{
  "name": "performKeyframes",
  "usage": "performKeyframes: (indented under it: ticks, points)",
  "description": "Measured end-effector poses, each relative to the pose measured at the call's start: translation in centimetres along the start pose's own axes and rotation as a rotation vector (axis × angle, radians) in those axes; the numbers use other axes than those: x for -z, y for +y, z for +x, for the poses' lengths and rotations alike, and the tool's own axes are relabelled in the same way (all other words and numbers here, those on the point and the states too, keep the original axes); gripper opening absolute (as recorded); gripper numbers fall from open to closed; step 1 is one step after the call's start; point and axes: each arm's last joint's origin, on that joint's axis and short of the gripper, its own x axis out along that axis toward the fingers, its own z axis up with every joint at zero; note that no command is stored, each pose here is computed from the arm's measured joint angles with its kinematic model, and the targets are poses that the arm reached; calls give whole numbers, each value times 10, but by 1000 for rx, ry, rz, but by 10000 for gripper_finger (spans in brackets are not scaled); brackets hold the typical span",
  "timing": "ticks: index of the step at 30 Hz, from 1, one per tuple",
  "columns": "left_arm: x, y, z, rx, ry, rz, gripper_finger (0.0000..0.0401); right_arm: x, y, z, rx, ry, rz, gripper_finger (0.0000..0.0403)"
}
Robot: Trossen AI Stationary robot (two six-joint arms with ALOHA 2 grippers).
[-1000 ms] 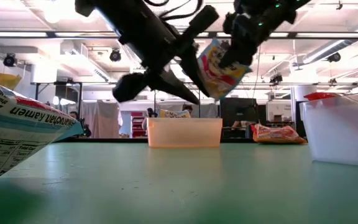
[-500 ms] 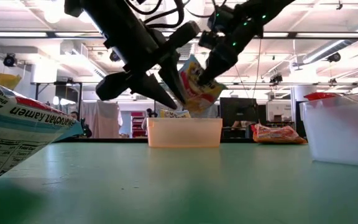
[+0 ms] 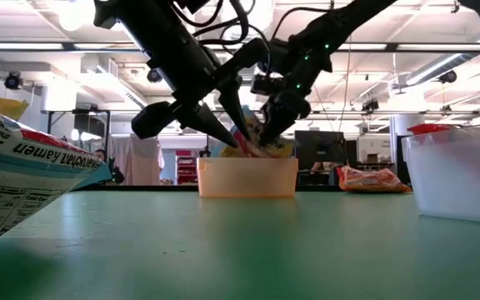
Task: Sort Maruchan noodles
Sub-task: Put the blue noodle pack into the yellow bin, then put the orange noodle pack into the transparent bin
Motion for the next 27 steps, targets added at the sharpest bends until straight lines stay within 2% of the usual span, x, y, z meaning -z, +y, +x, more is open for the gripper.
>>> performKeyframes:
  ticks: [3,7,12,16,21,27]
  points:
    - [-1,0,0,1,-1,-5,74,0,-4,8,12,18,2,110]
    - [-1,1,1,-1,-2,-9,74,-2,-10,17,54,53,10,136]
    - [-1,1,2,-4,-3,-9,75,-1,-16,22,186,133,7,174]
    - [-3,3,3,-14,-4,-9,75,-6,-19,13,264,126,1,195]
    - [-6,4,5,-21,-10,-19,75,-14,-19,-9,266,45,32,200]
    - [-9,28,5,-49,-4,-33,75,-18,-25,-35,280,-68,140,201]
